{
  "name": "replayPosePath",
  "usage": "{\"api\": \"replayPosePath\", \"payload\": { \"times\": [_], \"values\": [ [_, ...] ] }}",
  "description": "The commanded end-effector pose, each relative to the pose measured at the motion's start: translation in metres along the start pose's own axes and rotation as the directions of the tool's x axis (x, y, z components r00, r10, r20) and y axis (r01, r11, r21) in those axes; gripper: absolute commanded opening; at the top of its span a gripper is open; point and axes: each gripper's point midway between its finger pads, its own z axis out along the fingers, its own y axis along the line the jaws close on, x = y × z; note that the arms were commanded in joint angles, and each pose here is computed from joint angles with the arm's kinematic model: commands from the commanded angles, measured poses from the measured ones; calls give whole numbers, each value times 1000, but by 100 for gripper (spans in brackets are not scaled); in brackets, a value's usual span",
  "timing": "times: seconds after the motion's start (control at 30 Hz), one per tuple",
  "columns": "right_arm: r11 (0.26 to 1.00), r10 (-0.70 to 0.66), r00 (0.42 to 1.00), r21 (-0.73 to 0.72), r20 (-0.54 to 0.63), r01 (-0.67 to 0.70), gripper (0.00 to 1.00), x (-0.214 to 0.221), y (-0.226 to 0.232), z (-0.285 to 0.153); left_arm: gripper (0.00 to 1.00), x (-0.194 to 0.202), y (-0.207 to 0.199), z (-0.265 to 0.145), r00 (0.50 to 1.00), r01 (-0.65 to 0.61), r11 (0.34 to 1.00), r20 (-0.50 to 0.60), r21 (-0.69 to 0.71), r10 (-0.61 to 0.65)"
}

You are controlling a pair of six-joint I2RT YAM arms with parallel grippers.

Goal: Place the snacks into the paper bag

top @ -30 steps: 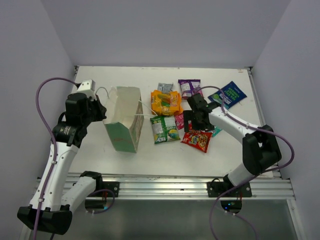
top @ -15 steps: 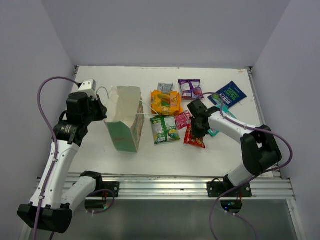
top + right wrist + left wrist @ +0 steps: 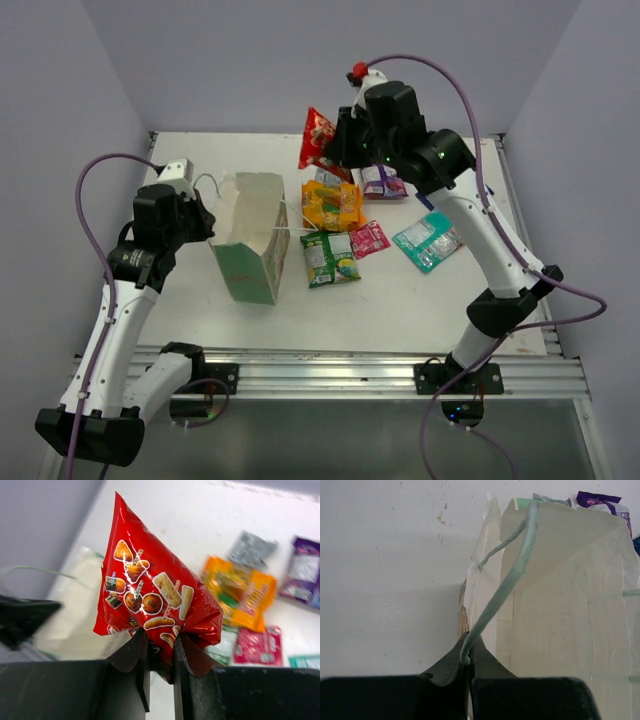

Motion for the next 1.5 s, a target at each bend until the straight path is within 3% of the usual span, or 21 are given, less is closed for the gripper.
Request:
{"api": "replayPosePath", "payload": {
  "times": [0.0, 0.13, 0.27, 0.53, 0.57, 0.6, 0.67, 0.73, 0.83, 0.97, 1.03, 1.07, 1.1, 1.17, 1.23, 1.33, 1.47],
  "values": [
    [980, -45, 994, -199, -95, 26, 0, 9, 53, 14, 0, -12, -9, -3, 999, -17, 999, 43, 40, 15],
    [918, -86, 982, -396, -168, 13, 0, 33, 123, 32, 0, -16, -9, -4, 999, -19, 999, 52, 37, 17],
    [864, -139, 969, -503, -205, 18, 0, 62, 171, 37, 0, -18, -10, -4, 998, -22, 999, 55, 36, 20],
    [845, -167, 951, -535, -261, 2, 2, 91, 191, 49, 0, -19, -12, -2, 998, -29, 999, 55, 42, 26],
    [849, -172, 949, -528, -265, 6, 15, 92, 189, 49, 0, -18, -13, -2, 998, -31, 999, 51, 44, 28],
    [854, -175, 948, -520, -266, 12, 47, 93, 187, 49, 0, -18, -13, -2, 998, -30, 999, 51, 46, 28],
    [863, -179, 955, -504, -236, 38, 75, 85, 182, 44, 0, -18, -13, -1, 998, -32, 998, 51, 45, 30],
    [862, -186, 965, -501, -185, 70, 85, 72, 180, 36, 0, -18, -13, 0, 998, -32, 998, 49, 45, 30],
    [881, -188, 976, -457, -106, 120, 88, 48, 170, 23, 0, -20, -15, 1, 998, -36, 998, 53, 50, 33],
    [964, -124, 992, -239, -18, 116, 93, 2, 99, 23, 0, -23, -15, 0, 997, -43, 998, 60, 43, 40],
    [988, -44, 998, -150, -39, 38, 94, -3, 49, 31, 0, -23, -14, 0, 997, -45, 998, 59, 39, 42],
    [998, 15, 1000, -68, -8, -16, 96, -20, 3, 43, 0, -23, -14, 0, 997, -45, 998, 58, 38, 42],
    [1000, 14, 999, -4, -39, -14, 96, -9, -28, 55, 0, -22, -13, 1, 998, -44, 998, 55, 35, 42],
    [990, 32, 999, 137, -19, -29, 98, -14, -91, 75, 0, -23, -14, 2, 998, -44, 998, 55, 38, 42],
    [969, 45, 996, 247, -75, -25, 99, -1, -147, 109, 0, -23, -14, 2, 998, -44, 998, 53, 38, 42],
    [949, 27, 996, 315, -88, 2, 99, -5, -183, 138, 0, -25, -13, 2, 998, -44, 999, 55, 31, 42],
    [912, 102, 986, 408, -130, -41, 99, 25, -241, 196, 0, -28, -13, -1, 998, -44, 999, 55, 19, 43]
  ]
}}
